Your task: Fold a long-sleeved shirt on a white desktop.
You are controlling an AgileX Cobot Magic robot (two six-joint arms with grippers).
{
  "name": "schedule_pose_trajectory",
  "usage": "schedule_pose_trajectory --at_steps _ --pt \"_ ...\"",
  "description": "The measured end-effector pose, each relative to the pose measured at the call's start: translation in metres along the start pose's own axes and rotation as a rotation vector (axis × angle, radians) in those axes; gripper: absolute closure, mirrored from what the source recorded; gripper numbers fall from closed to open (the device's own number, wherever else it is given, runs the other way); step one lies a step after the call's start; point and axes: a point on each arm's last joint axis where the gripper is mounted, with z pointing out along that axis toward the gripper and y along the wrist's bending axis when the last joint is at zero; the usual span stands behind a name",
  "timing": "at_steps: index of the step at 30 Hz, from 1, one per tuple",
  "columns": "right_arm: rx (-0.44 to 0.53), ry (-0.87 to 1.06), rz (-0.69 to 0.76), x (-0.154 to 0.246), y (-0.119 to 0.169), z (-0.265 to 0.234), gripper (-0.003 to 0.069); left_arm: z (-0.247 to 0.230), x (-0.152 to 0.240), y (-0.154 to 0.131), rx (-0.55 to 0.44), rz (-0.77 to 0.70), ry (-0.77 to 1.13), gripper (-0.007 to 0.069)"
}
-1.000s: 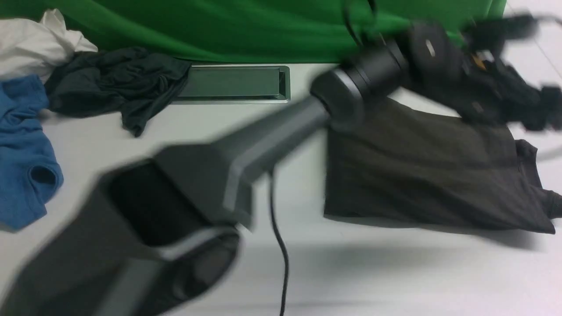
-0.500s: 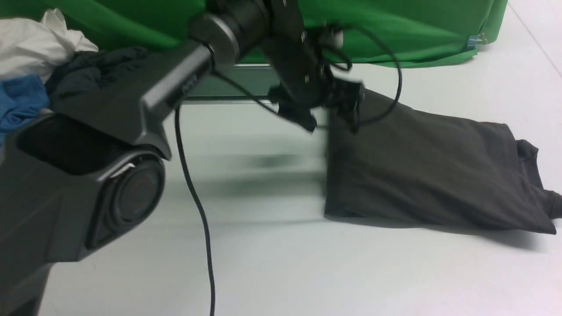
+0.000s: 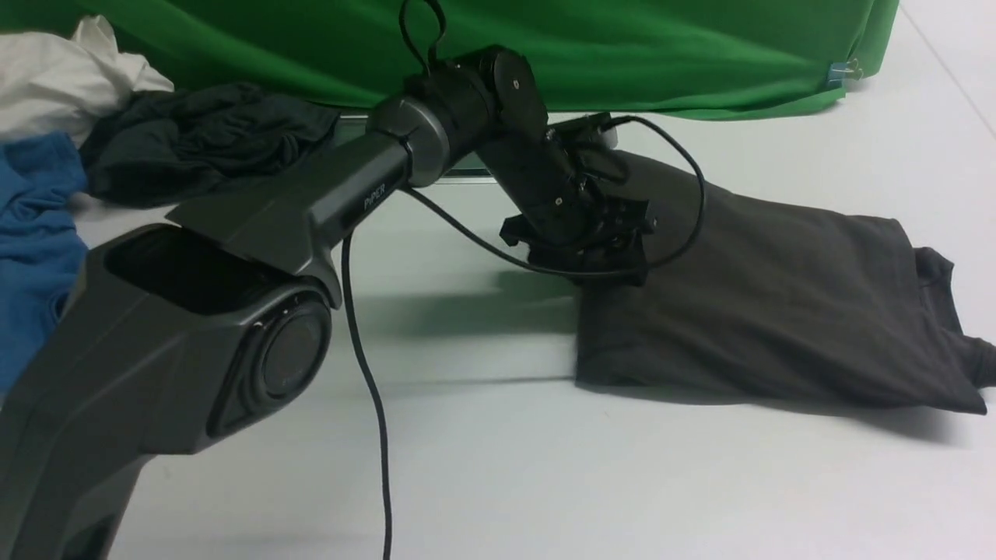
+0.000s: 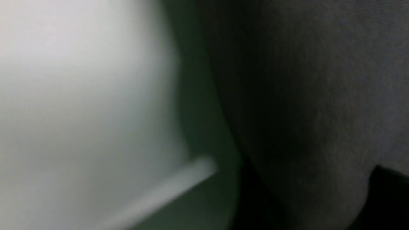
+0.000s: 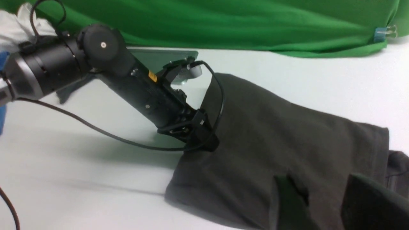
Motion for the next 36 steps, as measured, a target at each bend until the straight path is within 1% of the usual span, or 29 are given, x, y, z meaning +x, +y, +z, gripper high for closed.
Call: schedule_pose_trajectory --at_steps 1,2,3,4,7,9,10,12,16,19,22,24,26,29,30,32,33,34,35,36 --pt "0.001 0.000 0.001 -0.001 0.000 0.002 0.0421 0.000 0.000 0.000 0.008 0.003 0.004 0.0359" --pt "0.001 0.000 0.001 -0.001 0.000 0.002 0.0421 0.000 0.000 0.000 0.011 0.004 0.005 0.0376" --pt "0.001 -0.006 0.002 -0.002 0.000 0.004 0.0421 -0.002 0.000 0.003 0.019 0.004 0.009 0.0494" --pt "0.001 -0.012 0.001 -0.003 0.000 0.006 0.0421 -0.003 0.000 0.005 0.024 -0.001 0.014 0.0523" --pt "0.001 -0.033 0.002 -0.006 0.000 0.009 0.0421 -0.008 0.001 0.014 0.035 -0.012 0.042 0.0522" --pt "0.003 -0.044 0.002 -0.007 -0.001 0.011 0.0421 -0.018 0.001 0.028 0.022 -0.016 0.046 0.0523" --pt "0.001 -0.045 0.001 -0.008 -0.001 0.011 0.0421 -0.019 0.001 0.029 0.020 -0.018 0.049 0.0523" --pt "0.002 -0.045 0.002 -0.009 -0.001 0.014 0.0421 -0.037 0.003 0.046 -0.032 -0.022 0.043 0.0523" --pt "0.005 -0.030 0.003 -0.009 -0.001 0.020 0.0422 -0.063 0.009 0.064 -0.093 -0.023 0.039 0.0523" --pt "0.009 -0.005 0.005 -0.009 -0.002 0.028 0.0422 -0.092 0.026 0.087 -0.181 -0.046 0.065 0.0523" --pt "0.011 0.012 0.006 -0.009 -0.003 0.033 0.0421 -0.100 0.040 0.105 -0.212 -0.089 0.098 0.0523" --pt "0.014 0.033 -0.001 -0.008 -0.003 0.040 0.0421 -0.105 0.058 0.124 -0.234 -0.142 0.142 0.0523" --pt "0.016 0.054 -0.019 -0.008 -0.004 0.046 0.0421 -0.110 0.068 0.136 -0.254 -0.172 0.152 0.0523" --pt "0.018 0.076 -0.031 -0.007 -0.005 0.054 0.0428 -0.115 0.071 0.143 -0.290 -0.174 0.141 0.0523" --pt "0.019 0.087 -0.038 -0.007 -0.005 0.057 0.0439 -0.118 0.071 0.143 -0.308 -0.173 0.133 0.0521" --pt "0.021 0.111 -0.052 -0.006 -0.006 0.065 0.0508 -0.120 0.070 0.144 -0.338 -0.178 0.114 0.0496" --pt "0.022 0.121 -0.064 -0.005 -0.006 0.068 0.0561 -0.121 0.069 0.144 -0.348 -0.187 0.103 0.0471" --pt "0.030 0.126 -0.075 -0.005 -0.007 0.072 0.0594 -0.121 0.068 0.143 -0.359 -0.199 0.092 0.0436" --pt "0.027 0.130 -0.100 -0.005 -0.007 0.074 0.0619 -0.121 0.068 0.143 -0.367 -0.215 0.084 0.0407" --pt "0.026 0.130 -0.104 -0.005 -0.007 0.074 0.0619 -0.122 0.068 0.143 -0.370 -0.225 0.082 0.0391"
